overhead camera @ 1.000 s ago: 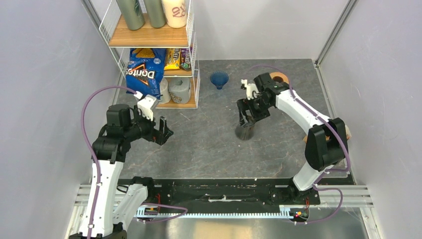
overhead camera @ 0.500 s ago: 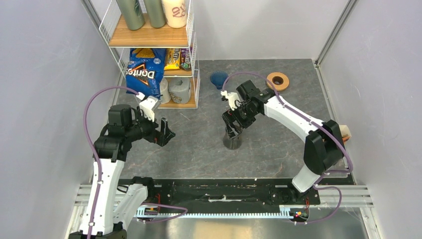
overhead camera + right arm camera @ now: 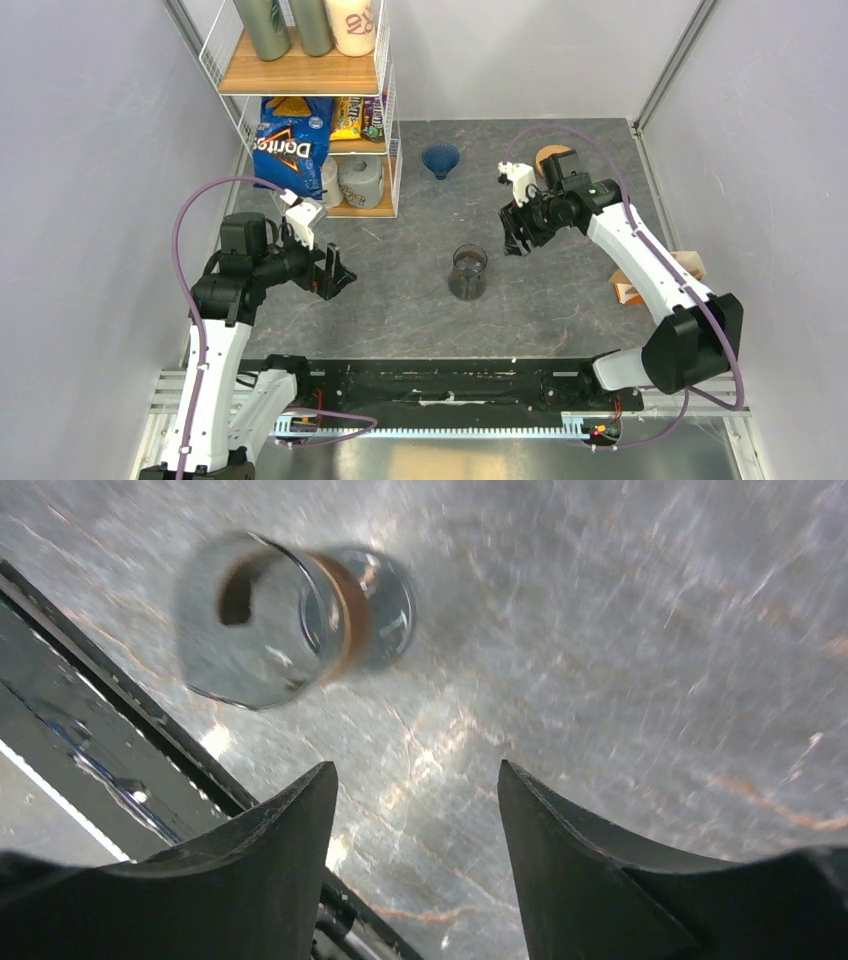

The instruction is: Place the coffee filter in the dripper

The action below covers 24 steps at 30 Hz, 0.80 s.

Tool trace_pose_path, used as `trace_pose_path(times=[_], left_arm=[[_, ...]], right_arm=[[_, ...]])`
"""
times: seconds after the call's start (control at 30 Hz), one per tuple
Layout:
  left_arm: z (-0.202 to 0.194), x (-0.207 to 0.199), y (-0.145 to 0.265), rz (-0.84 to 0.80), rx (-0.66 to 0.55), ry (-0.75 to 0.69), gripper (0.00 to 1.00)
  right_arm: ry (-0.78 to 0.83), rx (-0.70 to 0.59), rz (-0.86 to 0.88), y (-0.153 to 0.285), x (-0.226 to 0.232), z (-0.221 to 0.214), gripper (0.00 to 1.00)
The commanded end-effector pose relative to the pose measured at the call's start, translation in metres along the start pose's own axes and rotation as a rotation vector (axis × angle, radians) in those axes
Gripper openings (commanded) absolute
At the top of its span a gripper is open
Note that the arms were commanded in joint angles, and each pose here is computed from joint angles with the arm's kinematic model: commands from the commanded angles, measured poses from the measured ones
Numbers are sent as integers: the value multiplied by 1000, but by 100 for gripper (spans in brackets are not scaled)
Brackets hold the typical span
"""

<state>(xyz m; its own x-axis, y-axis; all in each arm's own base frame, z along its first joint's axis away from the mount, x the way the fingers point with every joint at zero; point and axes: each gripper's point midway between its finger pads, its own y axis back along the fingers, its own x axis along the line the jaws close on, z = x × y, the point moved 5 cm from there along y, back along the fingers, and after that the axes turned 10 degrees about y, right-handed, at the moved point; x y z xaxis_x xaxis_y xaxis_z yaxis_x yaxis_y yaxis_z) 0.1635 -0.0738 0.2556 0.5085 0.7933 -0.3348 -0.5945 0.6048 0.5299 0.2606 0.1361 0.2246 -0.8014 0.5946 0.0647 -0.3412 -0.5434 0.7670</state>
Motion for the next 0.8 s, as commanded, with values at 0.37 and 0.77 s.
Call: trace_pose_path(times=[0.37,0.77], left_arm=[[-1,-12,0,-105,-28,-64,100],[1,-6,-6,-82,-43,-23,100]], right_arm=[[30,25,-37,-64,-9,-38,83],[49,-49,-43,-96,29,-13,97]])
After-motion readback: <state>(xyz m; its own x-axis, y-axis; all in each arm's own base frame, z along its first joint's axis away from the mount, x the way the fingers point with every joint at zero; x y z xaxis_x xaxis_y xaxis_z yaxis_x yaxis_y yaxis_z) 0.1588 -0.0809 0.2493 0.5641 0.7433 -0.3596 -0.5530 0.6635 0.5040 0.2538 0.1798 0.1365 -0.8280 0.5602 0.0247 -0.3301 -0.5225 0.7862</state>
